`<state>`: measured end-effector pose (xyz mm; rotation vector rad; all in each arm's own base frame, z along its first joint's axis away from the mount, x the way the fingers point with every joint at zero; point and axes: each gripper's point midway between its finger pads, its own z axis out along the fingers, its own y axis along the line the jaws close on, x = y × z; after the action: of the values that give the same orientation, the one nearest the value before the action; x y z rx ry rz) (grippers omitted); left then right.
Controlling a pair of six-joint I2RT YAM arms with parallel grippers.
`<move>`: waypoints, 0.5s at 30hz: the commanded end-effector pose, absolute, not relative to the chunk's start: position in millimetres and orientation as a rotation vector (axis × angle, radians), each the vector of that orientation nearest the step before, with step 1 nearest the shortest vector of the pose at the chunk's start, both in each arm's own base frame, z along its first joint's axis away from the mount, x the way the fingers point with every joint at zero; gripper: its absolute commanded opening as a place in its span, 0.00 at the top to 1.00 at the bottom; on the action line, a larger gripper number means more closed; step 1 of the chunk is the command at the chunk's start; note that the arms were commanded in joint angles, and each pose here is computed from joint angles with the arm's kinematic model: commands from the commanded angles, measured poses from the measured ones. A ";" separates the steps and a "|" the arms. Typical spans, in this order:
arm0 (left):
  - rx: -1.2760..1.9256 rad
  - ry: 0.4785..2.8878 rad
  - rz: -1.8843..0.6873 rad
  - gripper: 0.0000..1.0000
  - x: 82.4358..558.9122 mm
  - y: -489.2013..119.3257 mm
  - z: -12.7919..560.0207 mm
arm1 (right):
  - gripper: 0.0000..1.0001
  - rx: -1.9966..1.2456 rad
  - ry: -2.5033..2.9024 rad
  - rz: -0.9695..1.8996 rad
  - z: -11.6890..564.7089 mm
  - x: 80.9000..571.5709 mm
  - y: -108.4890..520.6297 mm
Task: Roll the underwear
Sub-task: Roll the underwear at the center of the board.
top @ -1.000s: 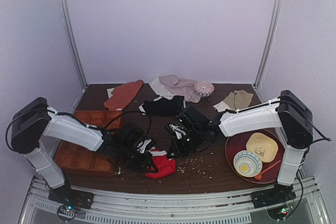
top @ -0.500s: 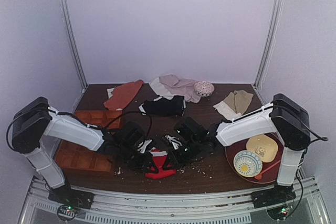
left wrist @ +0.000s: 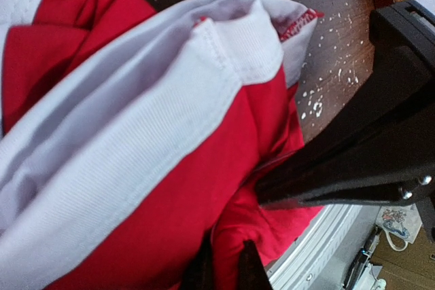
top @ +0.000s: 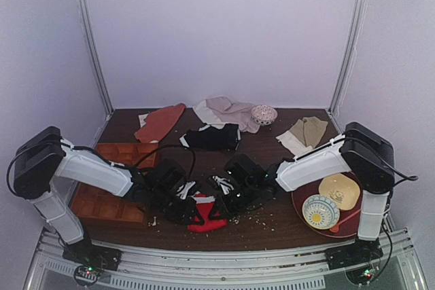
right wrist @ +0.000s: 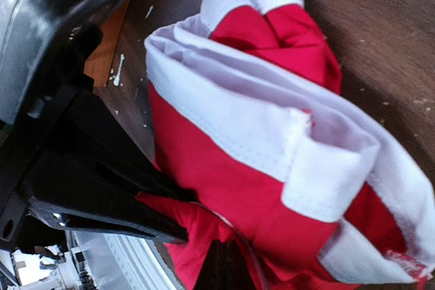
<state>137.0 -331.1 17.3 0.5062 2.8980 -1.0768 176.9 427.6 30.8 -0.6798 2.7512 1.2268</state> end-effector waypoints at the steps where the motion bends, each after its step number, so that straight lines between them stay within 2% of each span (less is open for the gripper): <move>1: 0.454 3.306 -0.560 1.00 80.7 -239.1 -48.5 | 0.97 -0.677 2.816 0.884 1.4 182.7 386.9; 4: 0.466 3.307 -0.556 1.00 80.4 -238.2 -48.1 | 0.89 -0.725 2.688 0.860 33.3 194.9 389.8; 8: 0.484 3.308 -0.554 1.00 80.1 -238.6 -48.2 | 0.85 -0.835 2.543 0.794 65.8 200.6 390.5; 15: 0.526 3.300 -0.549 1.00 81.8 -239.6 -46.1 | 0.77 -1.125 2.369 0.608 86.2 178.9 394.0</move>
<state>132.6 -330.4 17.6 0.5622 2.9011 -1.0825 190.6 400.6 86.6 -0.9069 2.4603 0.8259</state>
